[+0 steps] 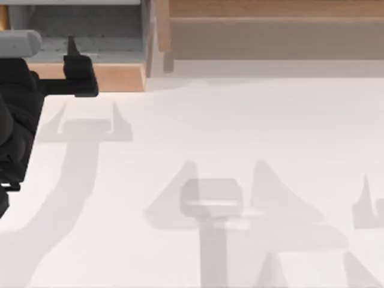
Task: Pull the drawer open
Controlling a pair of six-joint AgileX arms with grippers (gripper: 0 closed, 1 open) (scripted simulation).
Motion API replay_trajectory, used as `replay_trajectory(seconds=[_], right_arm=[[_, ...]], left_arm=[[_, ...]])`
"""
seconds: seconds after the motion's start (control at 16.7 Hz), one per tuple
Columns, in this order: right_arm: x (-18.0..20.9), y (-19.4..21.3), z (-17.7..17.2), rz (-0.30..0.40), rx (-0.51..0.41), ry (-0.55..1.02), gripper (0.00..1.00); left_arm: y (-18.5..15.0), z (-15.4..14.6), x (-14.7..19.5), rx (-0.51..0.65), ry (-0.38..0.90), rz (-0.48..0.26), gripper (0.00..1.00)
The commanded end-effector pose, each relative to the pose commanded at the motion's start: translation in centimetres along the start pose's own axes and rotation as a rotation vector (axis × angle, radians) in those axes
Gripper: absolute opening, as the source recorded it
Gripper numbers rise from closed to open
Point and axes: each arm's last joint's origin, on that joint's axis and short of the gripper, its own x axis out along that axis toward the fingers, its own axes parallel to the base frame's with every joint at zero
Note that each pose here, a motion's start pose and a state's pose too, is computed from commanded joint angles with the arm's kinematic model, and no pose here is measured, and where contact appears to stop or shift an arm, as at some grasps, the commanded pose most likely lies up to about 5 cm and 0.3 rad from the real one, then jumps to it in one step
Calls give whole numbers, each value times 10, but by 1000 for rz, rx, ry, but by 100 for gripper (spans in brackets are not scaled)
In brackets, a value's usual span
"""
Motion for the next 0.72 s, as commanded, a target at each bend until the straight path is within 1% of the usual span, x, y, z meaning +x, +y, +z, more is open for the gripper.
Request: replay_trajectory(seconds=[0.18,0.48,0.6,0.72], right_arm=[[0,0,0,0,0,0,100],[0,0,0,0,0,0,100],[0,0,0,0,0,0,100],[0,0,0,0,0,0,100]], left_arm=[[-5,-2,5,0,-2,1,100],[-2,-2,7,11,0,5,100],[3,-2,16,61,-4,13,100],[13,-2,32,149,-7,23,100]])
